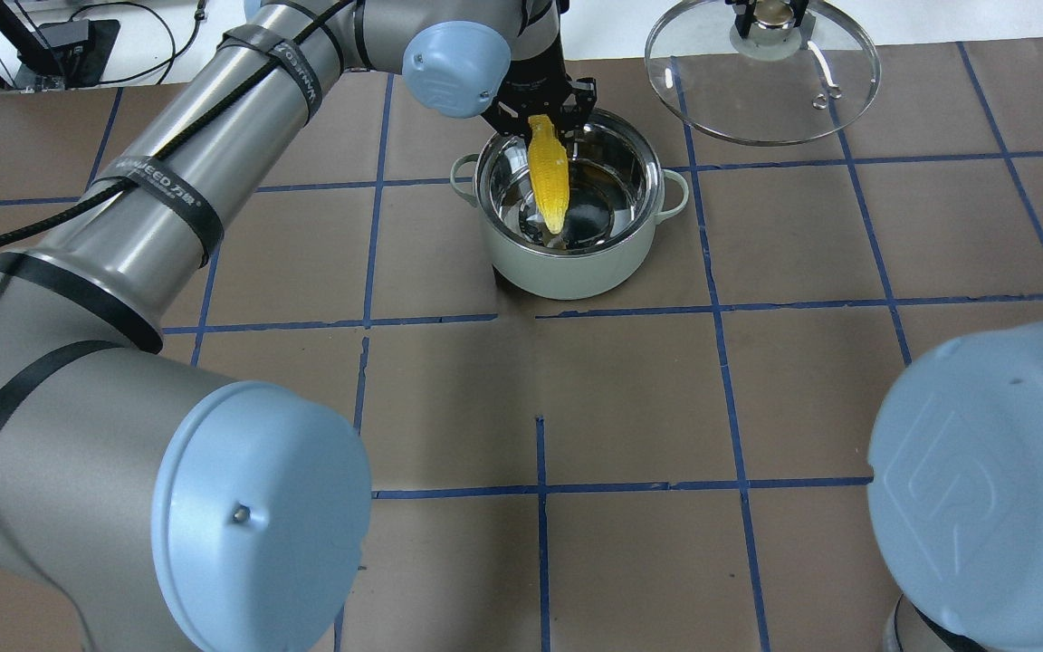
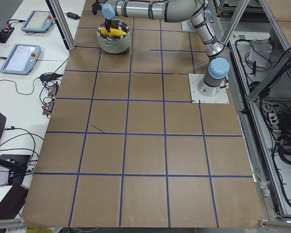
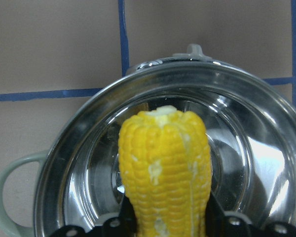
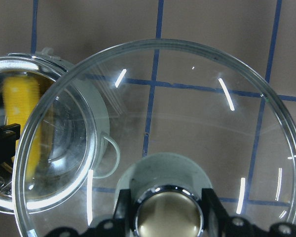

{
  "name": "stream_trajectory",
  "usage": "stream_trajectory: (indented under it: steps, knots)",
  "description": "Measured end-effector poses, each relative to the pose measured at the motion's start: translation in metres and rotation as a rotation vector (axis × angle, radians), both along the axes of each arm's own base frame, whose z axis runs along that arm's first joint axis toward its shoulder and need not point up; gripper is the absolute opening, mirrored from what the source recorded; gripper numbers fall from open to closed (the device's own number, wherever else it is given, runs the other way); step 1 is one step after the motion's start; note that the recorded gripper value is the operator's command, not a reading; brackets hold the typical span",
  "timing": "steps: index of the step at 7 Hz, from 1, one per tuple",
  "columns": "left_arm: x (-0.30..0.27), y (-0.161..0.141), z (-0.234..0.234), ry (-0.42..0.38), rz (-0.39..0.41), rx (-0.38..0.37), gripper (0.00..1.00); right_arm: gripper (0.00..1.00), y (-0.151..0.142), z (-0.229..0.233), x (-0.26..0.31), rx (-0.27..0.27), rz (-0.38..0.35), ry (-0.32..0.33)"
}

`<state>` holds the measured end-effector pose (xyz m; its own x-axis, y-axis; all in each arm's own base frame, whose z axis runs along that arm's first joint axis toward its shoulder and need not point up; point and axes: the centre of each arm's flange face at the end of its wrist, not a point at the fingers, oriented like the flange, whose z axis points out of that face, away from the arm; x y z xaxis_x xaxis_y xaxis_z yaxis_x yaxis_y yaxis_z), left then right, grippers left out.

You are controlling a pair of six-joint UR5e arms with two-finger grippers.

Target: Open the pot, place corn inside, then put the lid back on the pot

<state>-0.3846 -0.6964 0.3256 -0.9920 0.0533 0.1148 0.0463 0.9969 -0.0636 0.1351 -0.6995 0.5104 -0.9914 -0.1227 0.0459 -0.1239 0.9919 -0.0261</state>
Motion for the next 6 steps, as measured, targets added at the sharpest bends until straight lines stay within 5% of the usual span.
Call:
stream_trajectory:
  steps: [2,6]
  knots:
    - [0.016,0.000,0.021,0.001,0.011,-0.008,1.00,0.07,0.000,-0.002,0.000,0.002,0.000,0.001]
    - [0.147,0.030,0.116,-0.089,0.006,0.059,1.00,0.07,0.003,-0.002,0.019,0.001,0.028,-0.004]
